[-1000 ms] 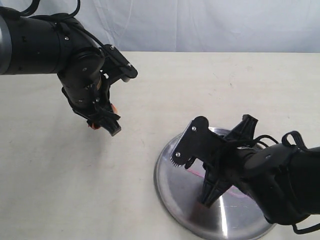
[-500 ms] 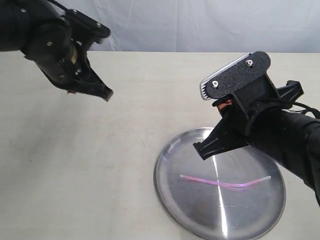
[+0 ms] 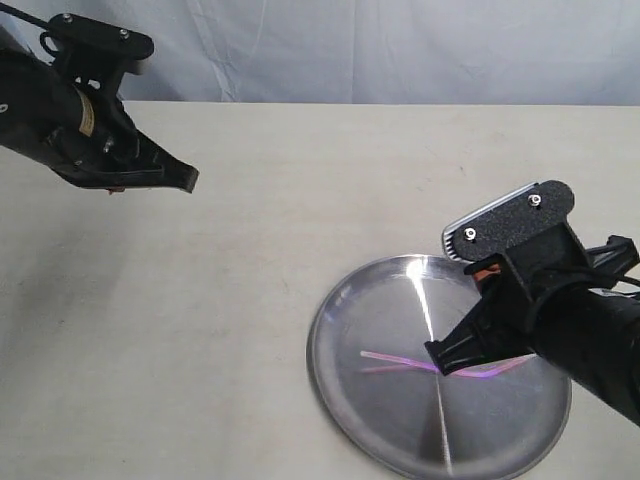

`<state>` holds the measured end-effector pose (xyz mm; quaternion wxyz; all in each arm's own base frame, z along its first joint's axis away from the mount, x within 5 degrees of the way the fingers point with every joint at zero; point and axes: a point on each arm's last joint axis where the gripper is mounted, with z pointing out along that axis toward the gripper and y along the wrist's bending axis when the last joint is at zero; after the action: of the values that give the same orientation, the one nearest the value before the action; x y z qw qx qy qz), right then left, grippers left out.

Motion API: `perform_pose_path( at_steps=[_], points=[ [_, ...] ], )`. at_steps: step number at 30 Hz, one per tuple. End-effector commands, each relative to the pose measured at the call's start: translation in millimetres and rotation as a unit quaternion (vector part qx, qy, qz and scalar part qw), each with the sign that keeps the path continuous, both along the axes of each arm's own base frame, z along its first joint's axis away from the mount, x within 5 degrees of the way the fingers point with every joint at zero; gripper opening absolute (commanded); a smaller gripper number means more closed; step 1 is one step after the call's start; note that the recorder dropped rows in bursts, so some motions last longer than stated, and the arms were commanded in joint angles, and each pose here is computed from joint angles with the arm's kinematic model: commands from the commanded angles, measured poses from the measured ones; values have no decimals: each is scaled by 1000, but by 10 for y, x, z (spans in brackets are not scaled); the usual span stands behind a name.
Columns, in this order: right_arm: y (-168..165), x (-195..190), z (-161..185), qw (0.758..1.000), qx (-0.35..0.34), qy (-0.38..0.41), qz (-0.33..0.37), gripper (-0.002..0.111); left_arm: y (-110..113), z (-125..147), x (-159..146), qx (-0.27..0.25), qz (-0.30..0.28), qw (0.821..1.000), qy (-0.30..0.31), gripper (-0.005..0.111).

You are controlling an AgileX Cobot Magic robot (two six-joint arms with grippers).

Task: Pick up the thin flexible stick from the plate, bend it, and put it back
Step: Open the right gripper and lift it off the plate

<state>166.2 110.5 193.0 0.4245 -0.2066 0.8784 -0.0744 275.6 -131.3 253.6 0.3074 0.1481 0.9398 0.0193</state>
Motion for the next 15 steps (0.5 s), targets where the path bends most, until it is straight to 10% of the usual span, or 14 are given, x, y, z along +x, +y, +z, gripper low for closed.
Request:
perform_pose_path(
  at_steps=[1,15],
  points=[
    [-29,-3,3,1000,-4,-4,-10,-1,-4,25,-13,-17,5,1000,-5,0],
    [-201,-57,269,997,-20,-66,-25,-1,-2,27,-10,-14,2,1000,-8,0]
  ],
)
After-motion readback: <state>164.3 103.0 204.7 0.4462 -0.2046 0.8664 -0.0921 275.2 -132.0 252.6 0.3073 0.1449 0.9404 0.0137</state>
